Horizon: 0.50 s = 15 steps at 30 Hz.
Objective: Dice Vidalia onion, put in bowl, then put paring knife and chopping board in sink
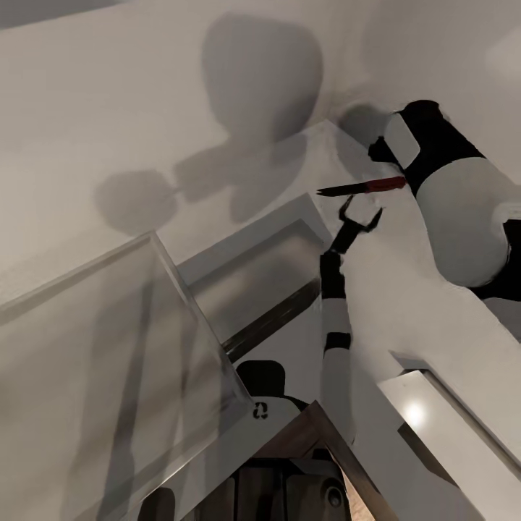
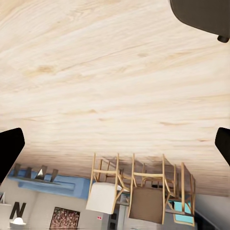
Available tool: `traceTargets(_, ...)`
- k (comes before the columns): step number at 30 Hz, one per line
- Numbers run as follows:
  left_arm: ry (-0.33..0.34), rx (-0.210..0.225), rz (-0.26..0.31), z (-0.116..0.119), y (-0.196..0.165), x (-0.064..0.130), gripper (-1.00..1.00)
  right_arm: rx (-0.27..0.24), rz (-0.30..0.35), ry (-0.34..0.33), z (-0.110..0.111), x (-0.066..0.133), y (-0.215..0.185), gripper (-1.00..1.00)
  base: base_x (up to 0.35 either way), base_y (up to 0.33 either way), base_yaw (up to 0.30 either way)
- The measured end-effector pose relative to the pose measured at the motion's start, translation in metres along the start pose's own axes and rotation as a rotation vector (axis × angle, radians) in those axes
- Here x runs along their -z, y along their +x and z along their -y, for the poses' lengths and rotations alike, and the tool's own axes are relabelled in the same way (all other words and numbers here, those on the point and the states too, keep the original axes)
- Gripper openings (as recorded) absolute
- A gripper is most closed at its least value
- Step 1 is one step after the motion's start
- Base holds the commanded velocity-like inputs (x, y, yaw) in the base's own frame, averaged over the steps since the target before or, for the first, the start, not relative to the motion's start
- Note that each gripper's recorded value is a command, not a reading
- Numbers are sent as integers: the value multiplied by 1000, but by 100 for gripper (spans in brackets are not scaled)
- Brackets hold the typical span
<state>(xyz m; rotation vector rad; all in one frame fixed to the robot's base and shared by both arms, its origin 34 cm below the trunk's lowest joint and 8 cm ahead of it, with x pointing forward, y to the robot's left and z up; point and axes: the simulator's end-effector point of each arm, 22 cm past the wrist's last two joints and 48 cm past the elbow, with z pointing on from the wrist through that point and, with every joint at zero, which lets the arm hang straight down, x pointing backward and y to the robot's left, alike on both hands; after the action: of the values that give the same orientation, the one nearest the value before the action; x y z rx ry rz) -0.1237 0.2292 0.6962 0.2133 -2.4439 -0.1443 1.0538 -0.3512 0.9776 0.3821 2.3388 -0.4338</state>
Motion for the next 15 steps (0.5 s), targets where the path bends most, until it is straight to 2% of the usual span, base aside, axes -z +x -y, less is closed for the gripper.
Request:
traceTargets(4,2,-2,-14,1,3,0,100,-98,-31,0,17,-14,13,100,0,0,0)
traceTargets(7,3,-3,-19,2,4,0,100,-138,-37,-2,22,-18,16,100,0,0,0)
traceTargets(15,8,-3,-23,6,6,0,100,-157,-43,8,24,-19,19,100,0,0,0)
